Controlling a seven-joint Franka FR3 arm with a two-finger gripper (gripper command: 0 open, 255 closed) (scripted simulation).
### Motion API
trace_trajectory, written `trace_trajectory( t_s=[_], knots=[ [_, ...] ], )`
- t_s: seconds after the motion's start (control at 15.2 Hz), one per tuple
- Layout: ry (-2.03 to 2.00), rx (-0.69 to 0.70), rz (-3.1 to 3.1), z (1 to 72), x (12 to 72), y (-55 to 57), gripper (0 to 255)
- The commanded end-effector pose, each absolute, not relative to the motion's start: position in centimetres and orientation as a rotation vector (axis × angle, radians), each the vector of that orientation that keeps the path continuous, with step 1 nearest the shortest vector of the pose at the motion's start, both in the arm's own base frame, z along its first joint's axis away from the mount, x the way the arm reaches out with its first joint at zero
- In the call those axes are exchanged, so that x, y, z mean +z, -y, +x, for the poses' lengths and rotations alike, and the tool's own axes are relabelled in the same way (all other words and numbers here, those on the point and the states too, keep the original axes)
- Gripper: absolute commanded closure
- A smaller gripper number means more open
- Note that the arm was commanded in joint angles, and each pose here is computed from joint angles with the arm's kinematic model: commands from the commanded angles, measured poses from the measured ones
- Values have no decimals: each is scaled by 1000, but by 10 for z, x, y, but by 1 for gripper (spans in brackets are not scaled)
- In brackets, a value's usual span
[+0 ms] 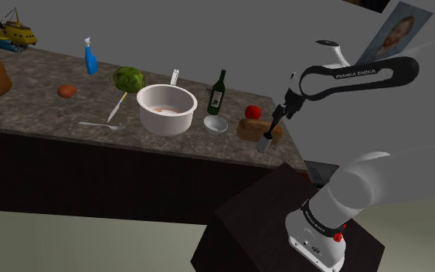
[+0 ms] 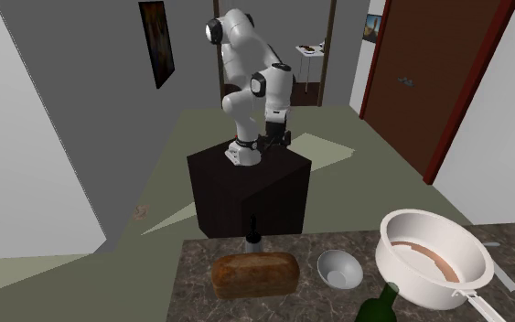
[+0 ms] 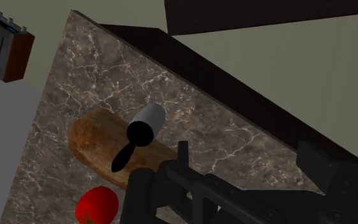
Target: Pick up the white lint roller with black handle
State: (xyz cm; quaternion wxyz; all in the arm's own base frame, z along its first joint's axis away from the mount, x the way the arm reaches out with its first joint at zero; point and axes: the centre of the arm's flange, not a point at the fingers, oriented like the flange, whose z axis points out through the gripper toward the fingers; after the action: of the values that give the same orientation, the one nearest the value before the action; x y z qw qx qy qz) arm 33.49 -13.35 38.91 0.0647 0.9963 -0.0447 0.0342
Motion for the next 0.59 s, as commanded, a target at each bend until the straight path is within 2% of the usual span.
trace_trajectory(
  t_s=[0.0,0.53],
  knots=[
    [130,116,3001,342,369,149,0],
    [117,147,2979,363,289,211,0]
  ],
)
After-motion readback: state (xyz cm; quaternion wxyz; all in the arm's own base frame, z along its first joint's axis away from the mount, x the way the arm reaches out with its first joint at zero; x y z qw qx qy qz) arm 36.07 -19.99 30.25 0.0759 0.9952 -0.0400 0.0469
